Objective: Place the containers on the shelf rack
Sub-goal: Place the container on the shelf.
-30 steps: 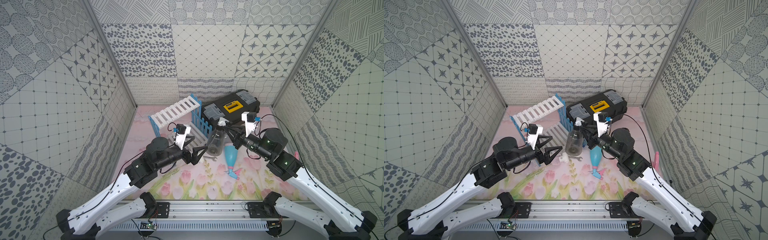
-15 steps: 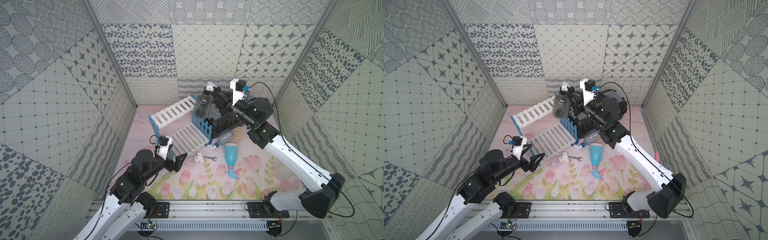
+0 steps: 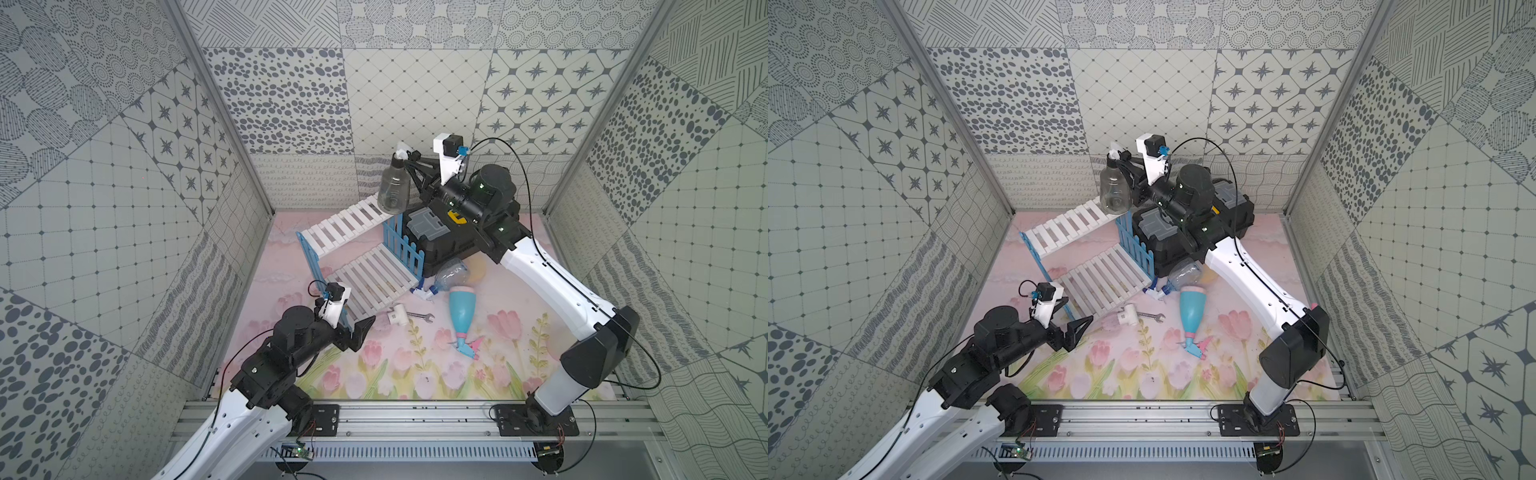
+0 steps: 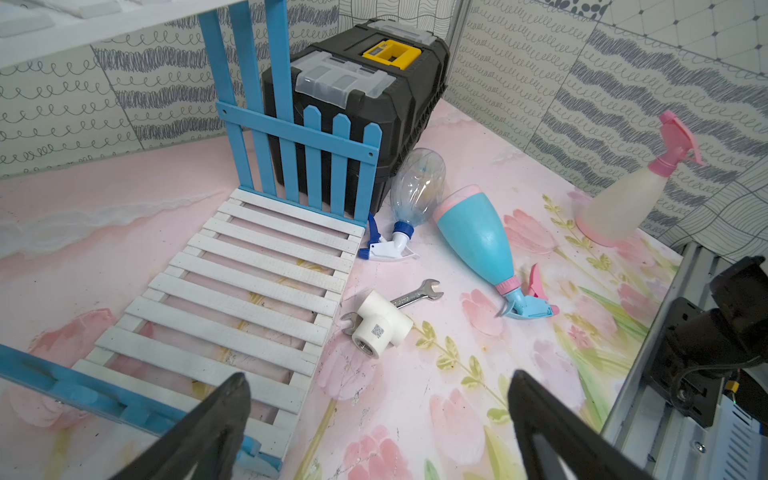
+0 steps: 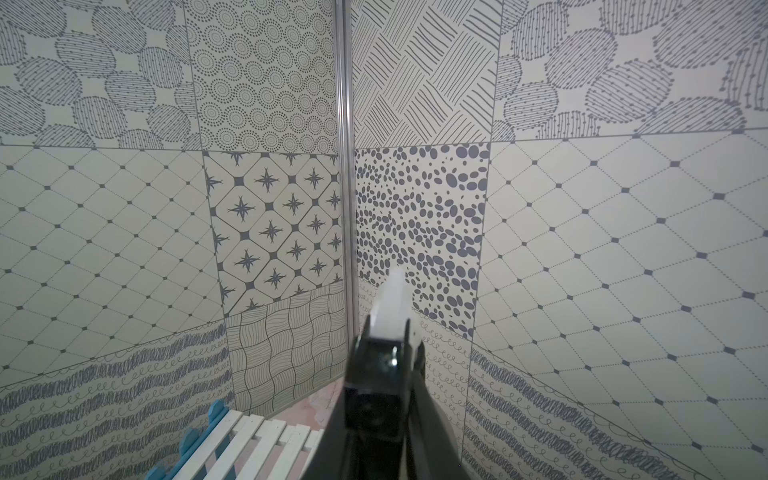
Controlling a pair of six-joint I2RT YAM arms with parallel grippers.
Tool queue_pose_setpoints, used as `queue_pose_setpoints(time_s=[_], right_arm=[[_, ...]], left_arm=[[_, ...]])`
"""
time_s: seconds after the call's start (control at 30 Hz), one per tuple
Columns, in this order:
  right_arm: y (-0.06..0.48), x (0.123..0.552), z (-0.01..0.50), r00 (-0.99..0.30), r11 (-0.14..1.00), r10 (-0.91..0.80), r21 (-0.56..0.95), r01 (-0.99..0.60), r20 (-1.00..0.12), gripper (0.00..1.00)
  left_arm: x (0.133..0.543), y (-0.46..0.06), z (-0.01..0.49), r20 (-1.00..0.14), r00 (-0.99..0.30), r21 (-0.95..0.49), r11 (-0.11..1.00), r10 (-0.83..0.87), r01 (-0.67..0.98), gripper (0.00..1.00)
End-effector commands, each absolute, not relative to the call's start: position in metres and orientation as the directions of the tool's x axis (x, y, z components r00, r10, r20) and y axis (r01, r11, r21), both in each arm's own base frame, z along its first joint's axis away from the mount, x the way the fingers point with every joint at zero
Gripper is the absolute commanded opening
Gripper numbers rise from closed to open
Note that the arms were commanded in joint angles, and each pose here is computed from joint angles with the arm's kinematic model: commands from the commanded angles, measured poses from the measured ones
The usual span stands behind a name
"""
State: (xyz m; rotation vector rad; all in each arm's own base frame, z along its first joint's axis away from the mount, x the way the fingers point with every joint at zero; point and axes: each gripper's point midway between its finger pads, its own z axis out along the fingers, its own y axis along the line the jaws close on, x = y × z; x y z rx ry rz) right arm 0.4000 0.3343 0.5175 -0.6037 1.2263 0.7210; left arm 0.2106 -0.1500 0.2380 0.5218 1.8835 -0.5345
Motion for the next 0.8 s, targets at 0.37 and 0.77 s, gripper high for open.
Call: queue_pose_setpoints(time_s=[0.37, 0.77], right_arm=[[0.362, 0.437, 0.500, 0.122, 0.656, 0.177, 0.024, -0.754, -0.977, 0.00], [0.379, 0.456, 0.476, 0.112, 0.702, 0.107, -0.005, -0.712, -0.988, 0.00]], left_arm=[[0.216, -0.157, 0.250, -0.951, -0.293, -0.106, 0.783, 0.101, 0.614, 0.99], [0.216, -0.160, 0.248, -0.945, -0.310, -0.117, 0.774, 0.107, 0.623, 0.99]])
